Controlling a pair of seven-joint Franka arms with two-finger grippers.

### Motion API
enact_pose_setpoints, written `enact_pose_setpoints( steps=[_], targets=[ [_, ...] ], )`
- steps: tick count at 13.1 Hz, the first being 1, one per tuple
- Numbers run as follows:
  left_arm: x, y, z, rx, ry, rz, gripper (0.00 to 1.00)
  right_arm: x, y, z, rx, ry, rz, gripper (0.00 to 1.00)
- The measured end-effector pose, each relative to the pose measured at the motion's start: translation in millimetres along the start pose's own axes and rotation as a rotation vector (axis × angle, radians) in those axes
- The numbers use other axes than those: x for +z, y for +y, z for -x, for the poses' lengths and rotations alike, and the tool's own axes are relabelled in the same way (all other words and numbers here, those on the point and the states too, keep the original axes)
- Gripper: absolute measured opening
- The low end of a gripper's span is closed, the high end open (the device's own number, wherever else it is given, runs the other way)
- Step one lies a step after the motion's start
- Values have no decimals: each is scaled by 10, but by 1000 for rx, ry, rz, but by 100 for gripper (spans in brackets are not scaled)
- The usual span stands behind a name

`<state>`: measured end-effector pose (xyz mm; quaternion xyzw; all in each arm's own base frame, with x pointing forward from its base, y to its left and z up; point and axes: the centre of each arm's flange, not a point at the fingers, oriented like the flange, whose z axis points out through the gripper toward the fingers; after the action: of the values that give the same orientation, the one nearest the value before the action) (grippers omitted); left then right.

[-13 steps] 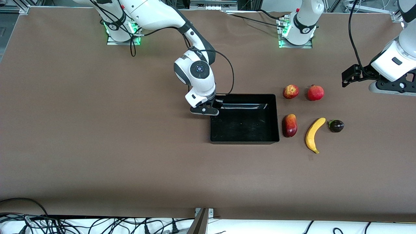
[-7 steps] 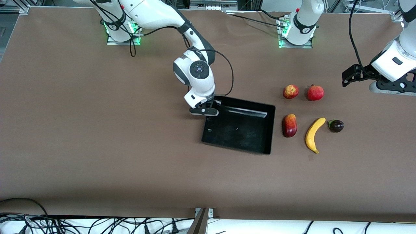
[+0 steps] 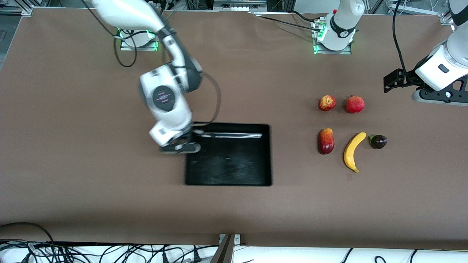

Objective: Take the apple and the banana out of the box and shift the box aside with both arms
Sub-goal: 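Slide the black tray across the table with the right gripper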

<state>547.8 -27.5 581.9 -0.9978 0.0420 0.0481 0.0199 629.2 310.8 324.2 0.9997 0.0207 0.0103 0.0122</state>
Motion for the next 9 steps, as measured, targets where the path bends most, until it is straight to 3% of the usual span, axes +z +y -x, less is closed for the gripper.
enact_pose_setpoints(
  steps=[3,6,9],
  targets=[
    [-4,1,0,0,1,0,100,104,1106,-186,-40,-53,18,4],
    [-17,6,-1,1,3,0,100,175,2151,-130,-71,-94,-8,4],
    [-73,19,-3,3,15,-1,100,470,2995,91,-61,-60,-32,4]
  ],
)
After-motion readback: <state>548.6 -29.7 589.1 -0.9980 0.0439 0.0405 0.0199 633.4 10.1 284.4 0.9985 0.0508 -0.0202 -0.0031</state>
